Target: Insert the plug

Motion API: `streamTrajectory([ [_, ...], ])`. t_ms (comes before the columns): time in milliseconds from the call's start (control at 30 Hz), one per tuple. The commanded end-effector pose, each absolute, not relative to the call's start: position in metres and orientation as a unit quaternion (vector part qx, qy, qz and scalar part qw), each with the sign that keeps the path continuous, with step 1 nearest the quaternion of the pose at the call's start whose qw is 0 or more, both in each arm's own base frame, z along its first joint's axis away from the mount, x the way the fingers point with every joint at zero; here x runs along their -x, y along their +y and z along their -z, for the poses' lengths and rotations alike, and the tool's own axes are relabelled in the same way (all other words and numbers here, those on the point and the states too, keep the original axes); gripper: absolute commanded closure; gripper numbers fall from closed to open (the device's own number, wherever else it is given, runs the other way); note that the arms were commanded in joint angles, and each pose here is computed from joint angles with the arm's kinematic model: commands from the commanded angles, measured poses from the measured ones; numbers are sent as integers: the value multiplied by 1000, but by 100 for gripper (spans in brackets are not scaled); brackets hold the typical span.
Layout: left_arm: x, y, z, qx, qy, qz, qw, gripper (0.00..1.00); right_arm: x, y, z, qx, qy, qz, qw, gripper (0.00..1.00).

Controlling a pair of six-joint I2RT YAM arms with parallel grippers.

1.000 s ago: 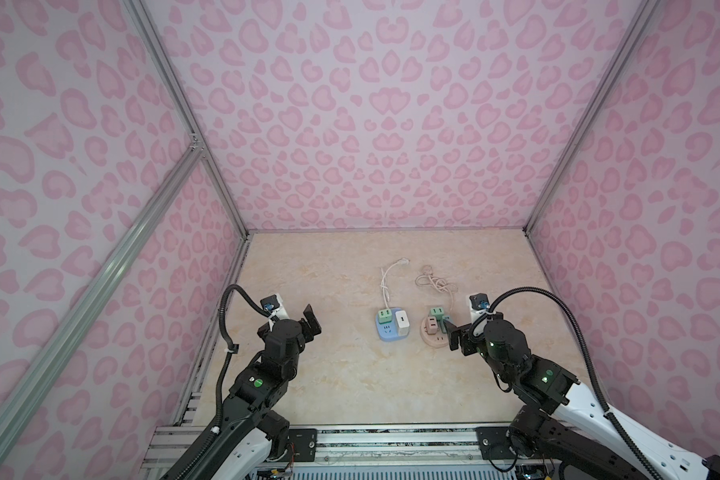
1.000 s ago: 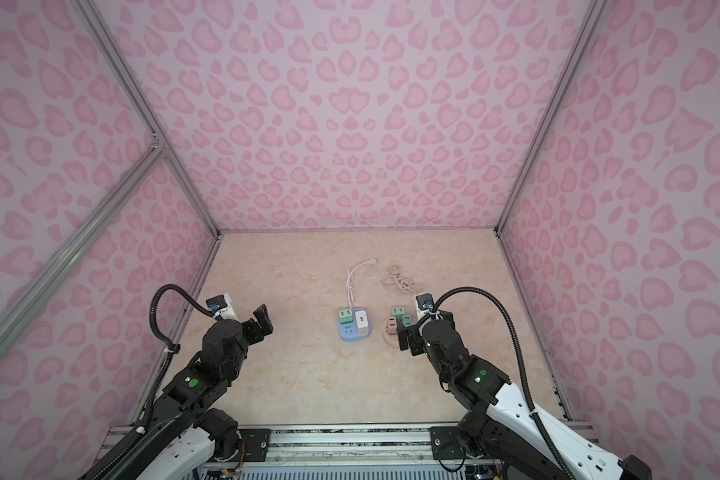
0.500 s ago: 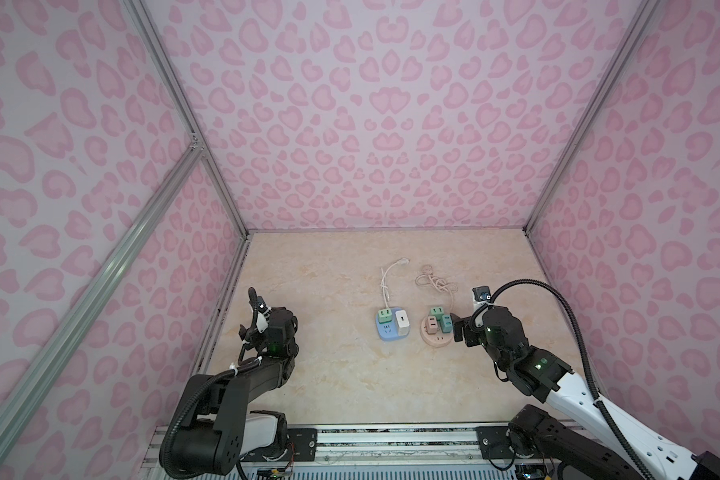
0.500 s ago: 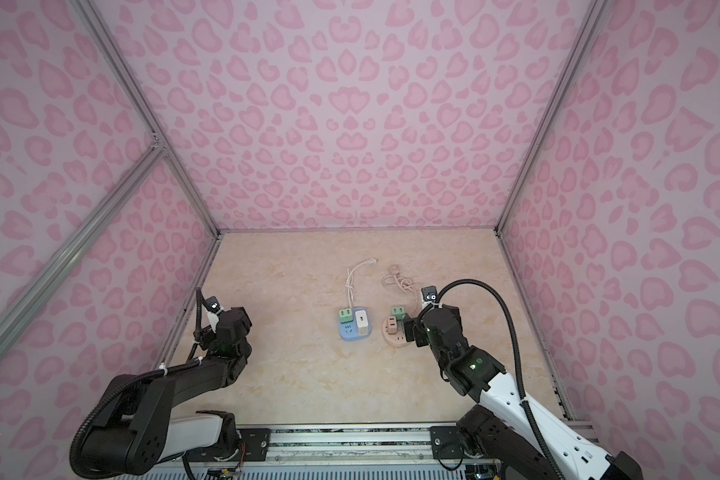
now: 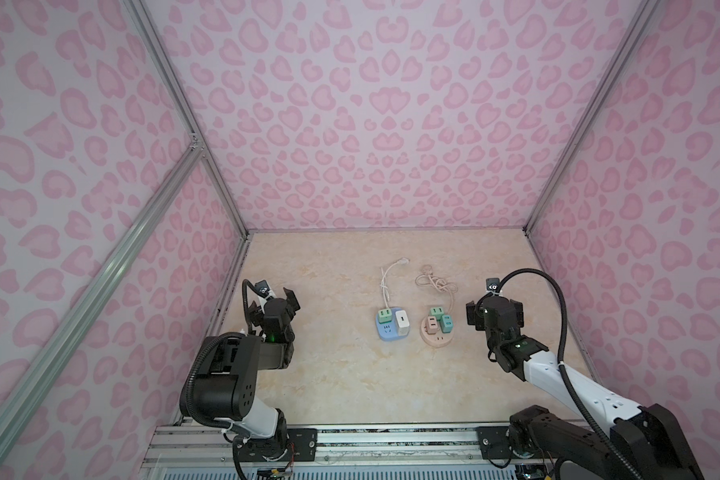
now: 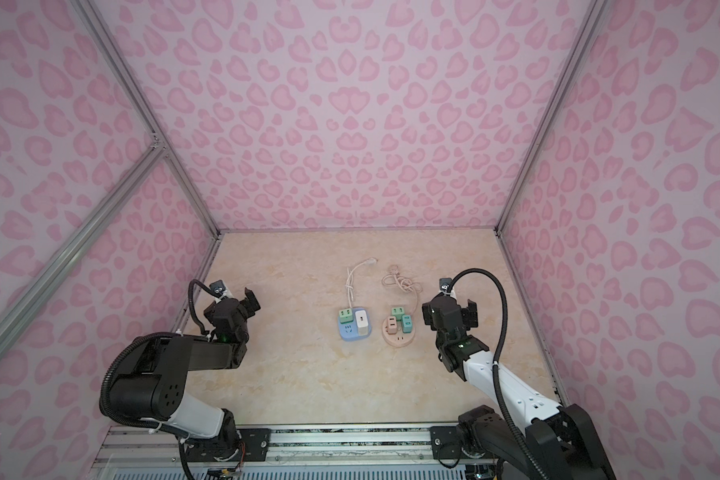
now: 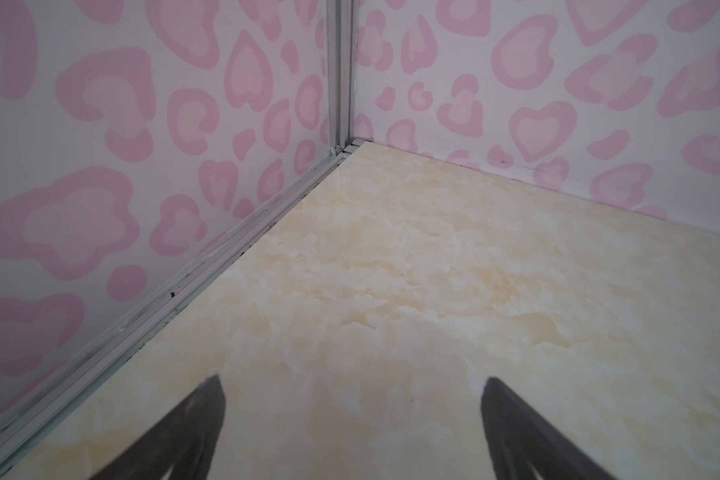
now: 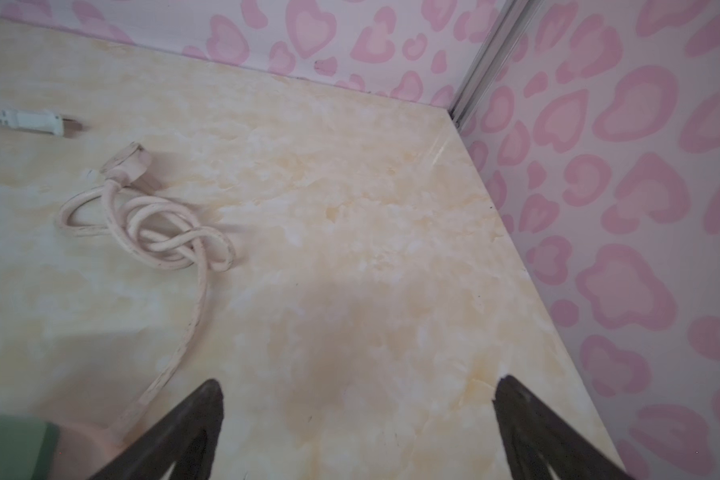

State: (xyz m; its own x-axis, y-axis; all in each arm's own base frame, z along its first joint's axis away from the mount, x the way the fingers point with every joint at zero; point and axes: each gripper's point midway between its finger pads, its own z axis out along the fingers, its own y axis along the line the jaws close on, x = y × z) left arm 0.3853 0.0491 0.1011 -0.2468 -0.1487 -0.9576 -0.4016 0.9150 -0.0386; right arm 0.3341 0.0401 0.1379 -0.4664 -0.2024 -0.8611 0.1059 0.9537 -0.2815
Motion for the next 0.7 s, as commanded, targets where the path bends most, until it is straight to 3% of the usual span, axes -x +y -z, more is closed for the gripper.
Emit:
streamTrajectory([
  [0,-388,48,-97,174,790,-105,579,2,-348,21,-137,-5,822,173,543,0],
  [167,-389,48,-96,173,793,-105,575,2,-357,15,-110,-29,843,119,524,0],
  [267,-389,47,-96,173,794,-105,574,2,-365,21,-118,-27,815,100,571,0],
  [367,-389,47,-95,172,794,-104,573,2,-376,28,-118,-10,819,77,568,0],
  [500,-389,47,-96,172,794,-104,574,2,-379,22,-112,37,834,132,535,0],
  [567,-389,47,-96,172,794,-104,573,2,-376,6,-116,9,825,169,539,0],
  [667,-389,47,-96,172,794,-104,574,2,-376,14,-118,18,819,146,555,0],
])
